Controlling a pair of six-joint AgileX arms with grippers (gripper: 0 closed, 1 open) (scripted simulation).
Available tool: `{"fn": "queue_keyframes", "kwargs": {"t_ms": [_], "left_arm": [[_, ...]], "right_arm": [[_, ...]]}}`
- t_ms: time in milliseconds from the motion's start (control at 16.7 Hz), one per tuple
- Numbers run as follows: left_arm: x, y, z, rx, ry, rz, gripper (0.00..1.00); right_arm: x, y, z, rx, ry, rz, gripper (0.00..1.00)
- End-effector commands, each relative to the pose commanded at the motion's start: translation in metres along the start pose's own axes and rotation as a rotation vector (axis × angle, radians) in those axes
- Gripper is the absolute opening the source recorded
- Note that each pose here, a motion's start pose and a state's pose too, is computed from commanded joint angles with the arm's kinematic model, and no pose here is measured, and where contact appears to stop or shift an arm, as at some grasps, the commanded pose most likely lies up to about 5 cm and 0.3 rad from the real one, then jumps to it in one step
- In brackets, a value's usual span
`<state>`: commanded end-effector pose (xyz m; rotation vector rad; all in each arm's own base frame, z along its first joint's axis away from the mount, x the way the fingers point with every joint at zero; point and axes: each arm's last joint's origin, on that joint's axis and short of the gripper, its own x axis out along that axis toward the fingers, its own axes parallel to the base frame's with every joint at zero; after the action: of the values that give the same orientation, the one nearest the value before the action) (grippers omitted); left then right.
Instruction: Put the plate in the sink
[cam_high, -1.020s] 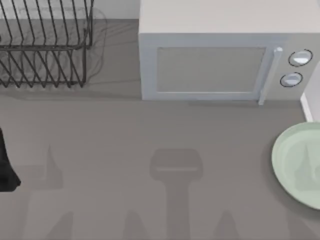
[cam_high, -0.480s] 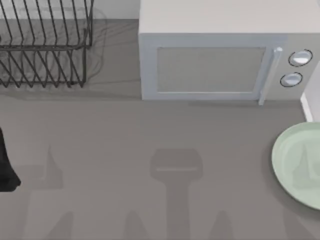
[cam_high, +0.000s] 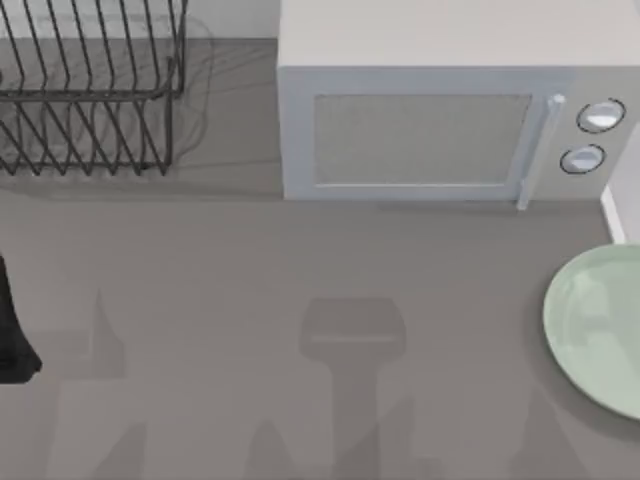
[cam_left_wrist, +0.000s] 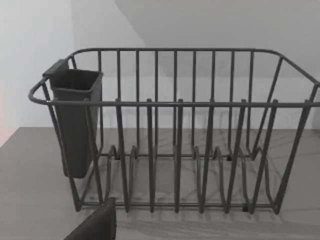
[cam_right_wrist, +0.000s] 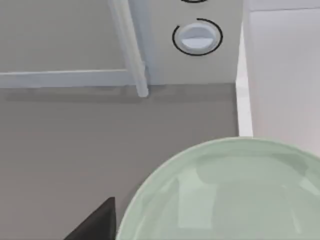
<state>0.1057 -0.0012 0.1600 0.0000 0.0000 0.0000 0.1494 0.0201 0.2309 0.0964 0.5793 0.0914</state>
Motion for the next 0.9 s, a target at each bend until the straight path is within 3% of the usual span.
{"fn": "queue_keyframes", "kwargs": {"t_ms": [300,540,900], "left_arm": [[0.0,0.0,0.0,0.0,0.0,0.0,1.0],[0.0,0.0,0.0,0.0,0.0,0.0,1.0],[0.0,0.0,0.0,0.0,0.0,0.0,1.0]], "right_arm": [[0.055,0.029,0.045,0.027,0.453,-0.019,1.0],[0.111,0.054,0.056,0.022,0.761,-0.075,1.0],[0.158,0.077,0.052,0.006,0.983,-0.14,1.0]]}}
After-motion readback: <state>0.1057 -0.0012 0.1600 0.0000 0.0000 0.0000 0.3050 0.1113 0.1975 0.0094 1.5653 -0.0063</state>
